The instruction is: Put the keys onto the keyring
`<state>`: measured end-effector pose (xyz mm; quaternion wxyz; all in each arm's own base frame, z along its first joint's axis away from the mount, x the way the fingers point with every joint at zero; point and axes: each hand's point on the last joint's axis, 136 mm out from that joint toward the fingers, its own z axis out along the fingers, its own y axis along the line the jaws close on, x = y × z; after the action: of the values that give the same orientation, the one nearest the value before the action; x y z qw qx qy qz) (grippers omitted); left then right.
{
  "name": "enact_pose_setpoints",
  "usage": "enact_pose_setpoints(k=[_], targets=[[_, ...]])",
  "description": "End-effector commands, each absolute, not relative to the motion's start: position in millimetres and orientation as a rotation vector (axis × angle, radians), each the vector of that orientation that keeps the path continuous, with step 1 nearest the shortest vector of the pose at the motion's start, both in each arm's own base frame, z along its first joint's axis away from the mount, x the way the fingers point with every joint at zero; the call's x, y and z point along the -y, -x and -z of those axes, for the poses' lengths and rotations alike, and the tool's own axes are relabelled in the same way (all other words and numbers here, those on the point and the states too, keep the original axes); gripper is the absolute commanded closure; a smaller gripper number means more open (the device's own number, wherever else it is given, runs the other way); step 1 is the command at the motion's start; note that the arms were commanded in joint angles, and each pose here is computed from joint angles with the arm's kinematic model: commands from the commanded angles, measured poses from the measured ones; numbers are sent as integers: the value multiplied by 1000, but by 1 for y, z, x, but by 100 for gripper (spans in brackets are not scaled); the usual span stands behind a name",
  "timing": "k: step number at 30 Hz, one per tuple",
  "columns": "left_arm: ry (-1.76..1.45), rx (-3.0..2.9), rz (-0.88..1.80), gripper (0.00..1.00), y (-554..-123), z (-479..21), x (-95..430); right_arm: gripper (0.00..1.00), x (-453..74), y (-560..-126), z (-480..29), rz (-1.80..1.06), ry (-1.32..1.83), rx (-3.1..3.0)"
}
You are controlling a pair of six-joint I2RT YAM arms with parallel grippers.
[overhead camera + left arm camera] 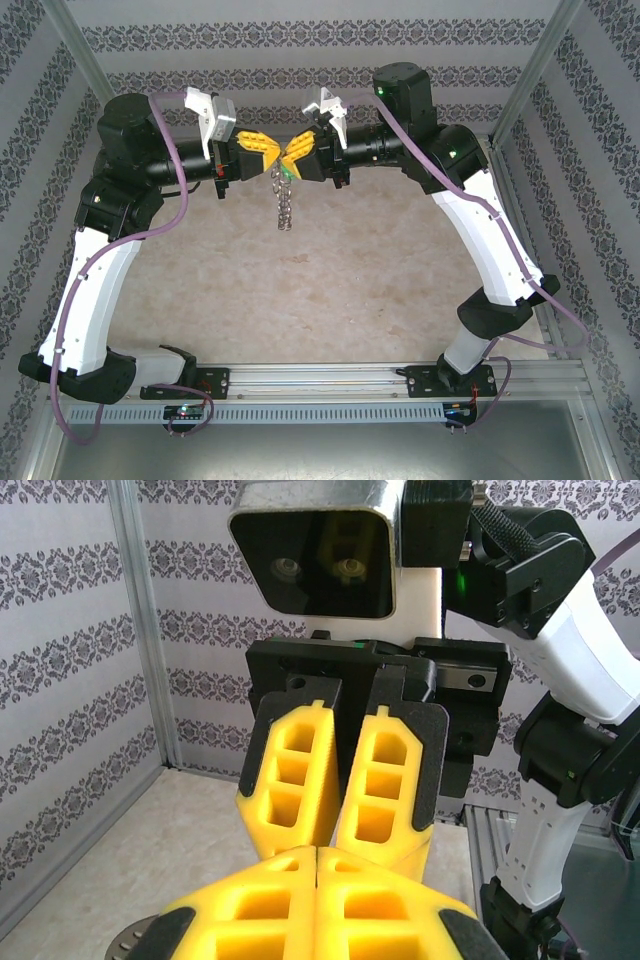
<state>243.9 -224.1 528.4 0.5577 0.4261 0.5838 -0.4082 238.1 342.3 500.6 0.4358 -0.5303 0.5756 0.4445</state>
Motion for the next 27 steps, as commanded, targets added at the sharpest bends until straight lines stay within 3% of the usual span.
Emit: enact_pose_setpoints(k=[1, 3, 12, 21, 23, 25, 27], targets=[[-1017, -1285, 954, 100, -238, -547, 222, 81, -345, -231, -510, -1128, 1349, -1365], [-1014, -1284, 957, 100, -238, -547, 222, 82, -346, -231, -511, -1131, 1348, -1360], [-1006, -1284, 976, 100, -238, -546, 221, 100, -346, -231, -515, -1131, 1351, -1344], [-1000, -1324, 947, 100, -241, -538, 218, 100, -341, -233, -518, -1075, 1331, -1357], [-1003, -1342, 904, 91, -242, -534, 216, 100, -339, -236, -515, -1053, 1327, -1381], [-1007, -1373, 859, 70, -245, -527, 213, 100, -338, -240, -509, -1011, 1332, -1418], [-1009, -1404, 801, 61, -248, -521, 209, 100, -337, -244, -498, -937, 1354, -1468]])
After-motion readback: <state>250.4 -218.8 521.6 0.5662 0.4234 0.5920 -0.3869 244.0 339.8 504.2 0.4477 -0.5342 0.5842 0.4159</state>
